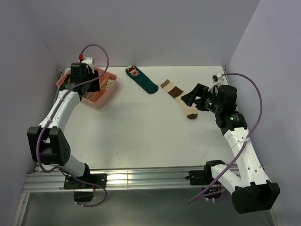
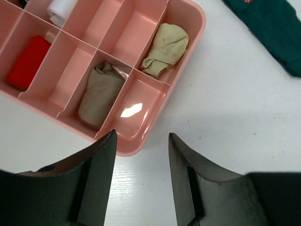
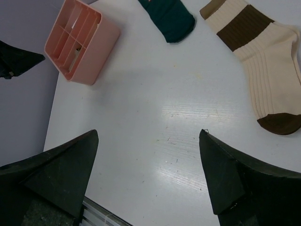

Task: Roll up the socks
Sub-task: Move the sock to the center of the board.

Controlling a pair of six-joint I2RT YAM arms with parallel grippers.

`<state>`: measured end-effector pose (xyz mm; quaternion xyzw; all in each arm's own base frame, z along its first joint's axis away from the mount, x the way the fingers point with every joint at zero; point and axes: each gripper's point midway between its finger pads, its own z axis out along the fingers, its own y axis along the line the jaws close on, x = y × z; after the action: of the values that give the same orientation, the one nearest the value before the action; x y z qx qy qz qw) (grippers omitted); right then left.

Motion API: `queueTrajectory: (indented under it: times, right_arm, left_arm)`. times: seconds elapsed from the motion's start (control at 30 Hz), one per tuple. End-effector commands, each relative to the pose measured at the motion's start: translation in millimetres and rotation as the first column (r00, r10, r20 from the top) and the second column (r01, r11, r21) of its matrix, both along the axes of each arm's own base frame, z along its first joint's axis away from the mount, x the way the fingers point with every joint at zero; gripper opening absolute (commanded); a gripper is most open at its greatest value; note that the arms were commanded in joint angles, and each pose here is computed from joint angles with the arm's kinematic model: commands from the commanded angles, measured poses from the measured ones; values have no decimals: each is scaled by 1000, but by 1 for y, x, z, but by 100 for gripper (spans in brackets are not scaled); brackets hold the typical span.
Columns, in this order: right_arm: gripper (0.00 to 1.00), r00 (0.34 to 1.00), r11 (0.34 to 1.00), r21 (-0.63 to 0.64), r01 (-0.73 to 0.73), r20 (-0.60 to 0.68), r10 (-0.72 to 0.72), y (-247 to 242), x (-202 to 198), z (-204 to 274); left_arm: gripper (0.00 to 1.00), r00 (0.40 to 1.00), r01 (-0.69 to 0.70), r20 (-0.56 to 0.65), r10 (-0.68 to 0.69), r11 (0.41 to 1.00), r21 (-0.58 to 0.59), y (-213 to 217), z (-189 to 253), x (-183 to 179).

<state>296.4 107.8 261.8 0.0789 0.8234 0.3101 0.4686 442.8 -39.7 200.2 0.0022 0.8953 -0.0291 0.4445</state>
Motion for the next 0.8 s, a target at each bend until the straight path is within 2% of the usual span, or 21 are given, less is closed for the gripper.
queueTrajectory:
  times: [0.0,0.13,0.5,0.7,0.77]
  right_arm:
    - [96,999,1000,-6,12,39,-12,-4,-2,16]
    - [100,998,999,-14,30,60,-29,-7,-4,23]
    - [97,995,995,-36,93,30,-92,-16,13,17]
    - [93,988,987,-41,157,-10,-157,-24,33,0]
    - [90,983,983,-46,175,-47,-177,-25,43,-14]
  left_arm:
    - [53,995,-39,87,40,999,-16,5,32,-12]
    - [53,993,-48,110,52,998,-40,5,42,-26]
    - [57,956,-70,274,101,990,-121,9,104,-89]
    - [62,951,-82,283,122,985,-151,12,108,-127]
    - [63,954,-88,270,126,985,-147,13,93,-135]
